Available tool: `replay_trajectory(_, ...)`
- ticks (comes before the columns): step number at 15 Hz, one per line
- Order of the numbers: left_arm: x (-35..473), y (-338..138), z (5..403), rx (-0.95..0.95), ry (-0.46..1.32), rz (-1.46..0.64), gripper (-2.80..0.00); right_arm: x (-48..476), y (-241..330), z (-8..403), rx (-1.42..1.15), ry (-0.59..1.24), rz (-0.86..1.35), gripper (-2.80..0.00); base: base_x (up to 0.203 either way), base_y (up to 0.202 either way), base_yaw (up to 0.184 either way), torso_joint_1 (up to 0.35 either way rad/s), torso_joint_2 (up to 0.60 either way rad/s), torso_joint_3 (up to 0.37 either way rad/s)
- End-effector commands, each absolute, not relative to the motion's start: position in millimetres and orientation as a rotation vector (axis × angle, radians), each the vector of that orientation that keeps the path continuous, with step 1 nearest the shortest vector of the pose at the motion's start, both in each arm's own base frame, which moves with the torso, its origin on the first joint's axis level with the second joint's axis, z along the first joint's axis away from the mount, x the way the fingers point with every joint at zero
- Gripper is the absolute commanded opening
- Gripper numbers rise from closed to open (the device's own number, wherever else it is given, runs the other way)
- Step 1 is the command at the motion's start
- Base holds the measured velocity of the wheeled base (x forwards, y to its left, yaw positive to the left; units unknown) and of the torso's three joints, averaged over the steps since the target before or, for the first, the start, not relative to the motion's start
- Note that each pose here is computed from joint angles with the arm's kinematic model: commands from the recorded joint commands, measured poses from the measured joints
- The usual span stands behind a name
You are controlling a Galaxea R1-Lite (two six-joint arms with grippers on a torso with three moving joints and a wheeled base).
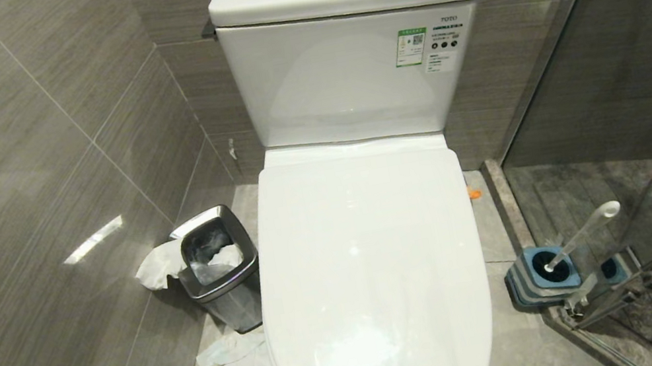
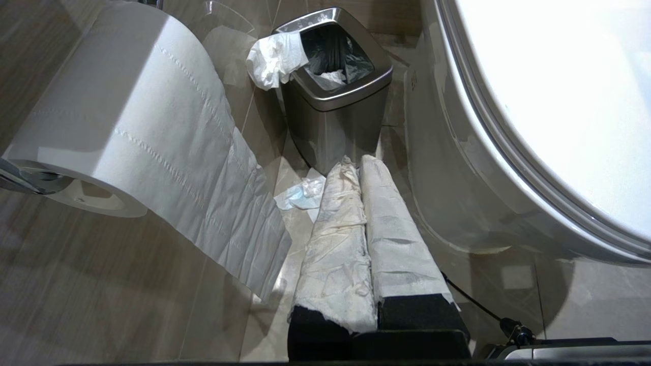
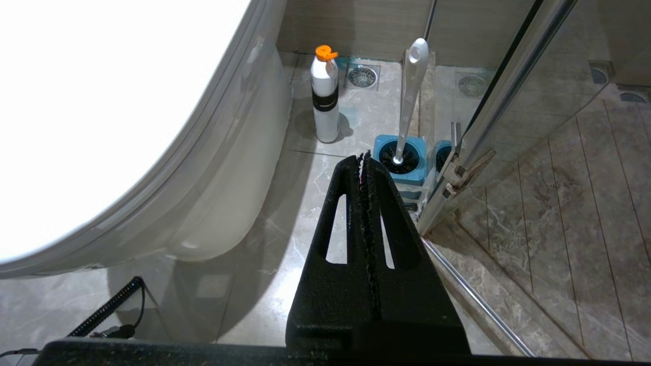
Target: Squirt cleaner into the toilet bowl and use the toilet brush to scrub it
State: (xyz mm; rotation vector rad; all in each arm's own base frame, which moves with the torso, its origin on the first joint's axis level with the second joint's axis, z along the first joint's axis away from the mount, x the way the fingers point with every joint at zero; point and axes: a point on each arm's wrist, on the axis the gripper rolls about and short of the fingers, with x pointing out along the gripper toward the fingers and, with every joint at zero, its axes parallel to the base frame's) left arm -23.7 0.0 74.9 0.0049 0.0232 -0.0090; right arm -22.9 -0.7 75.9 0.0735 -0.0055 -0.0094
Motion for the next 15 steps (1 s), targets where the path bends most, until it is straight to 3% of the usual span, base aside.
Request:
replay_trajectory(1, -23.7, 0.0, 74.8, 0.005, 0.025, -0.009, -2.80, -22.8, -0.7, 76.0, 0.074, -0.005, -0.010, -2.80, 0.000, 0.000, 0.000, 0.000, 0.00, 0.000)
replay_trajectory(15, -23.6, 0.0, 74.6, 0.005, 0.025, -0.009, -2.80, -22.8, -0.7, 76.0, 0.074, -0.005, -0.009, -2.80, 0.000, 0.000, 0.000, 0.000, 0.00, 0.000)
